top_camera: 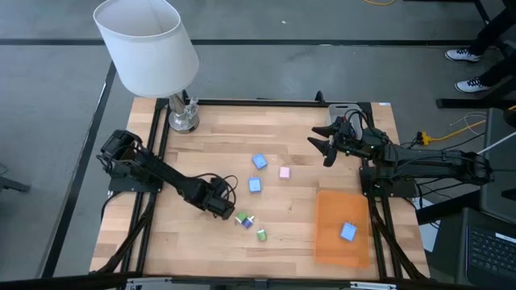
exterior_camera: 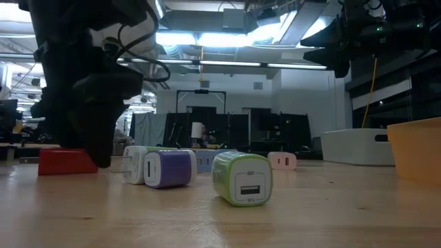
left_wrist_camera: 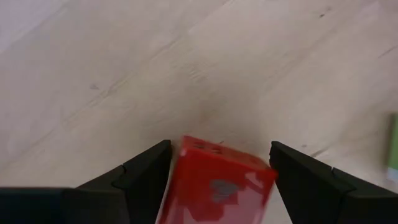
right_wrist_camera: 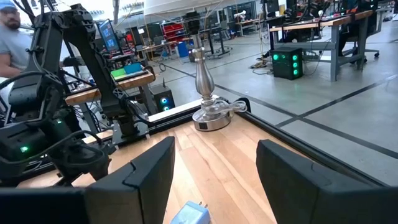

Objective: Pick & Place Office items
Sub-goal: Put the red charger adapter into the orange bin

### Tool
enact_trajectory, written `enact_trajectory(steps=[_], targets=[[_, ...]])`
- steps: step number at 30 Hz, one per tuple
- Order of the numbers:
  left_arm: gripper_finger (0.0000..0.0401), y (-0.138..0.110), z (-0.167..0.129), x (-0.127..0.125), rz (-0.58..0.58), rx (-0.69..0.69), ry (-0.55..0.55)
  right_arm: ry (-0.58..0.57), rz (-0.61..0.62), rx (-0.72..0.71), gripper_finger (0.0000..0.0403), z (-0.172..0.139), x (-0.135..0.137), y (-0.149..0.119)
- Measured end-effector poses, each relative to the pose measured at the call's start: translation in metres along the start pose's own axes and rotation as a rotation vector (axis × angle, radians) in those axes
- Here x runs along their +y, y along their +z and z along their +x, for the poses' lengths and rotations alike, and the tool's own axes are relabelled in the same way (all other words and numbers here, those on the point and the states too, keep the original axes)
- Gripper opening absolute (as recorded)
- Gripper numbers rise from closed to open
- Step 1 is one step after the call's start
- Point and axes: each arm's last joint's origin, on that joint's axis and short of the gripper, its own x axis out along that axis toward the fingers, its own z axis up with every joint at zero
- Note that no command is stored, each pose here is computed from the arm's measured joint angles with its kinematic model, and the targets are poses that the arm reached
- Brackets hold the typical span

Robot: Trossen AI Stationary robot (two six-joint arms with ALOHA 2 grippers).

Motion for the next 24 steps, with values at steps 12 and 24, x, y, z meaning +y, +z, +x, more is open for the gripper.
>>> enact_trajectory(steps=[12,24], targets=[[0.0267,-0.0047,-0.0016,-0.0002,0.066,0.081,-0.012,0.000,0.006,0.000,0.0224,0.0000,0.0001,0.0000],[0.0267,-0.0070,-0.0025,0.0028,0.110,0.155,0.005,0.000,0.018,0.000,0.0224,0.0000,0.0001,0.0000]])
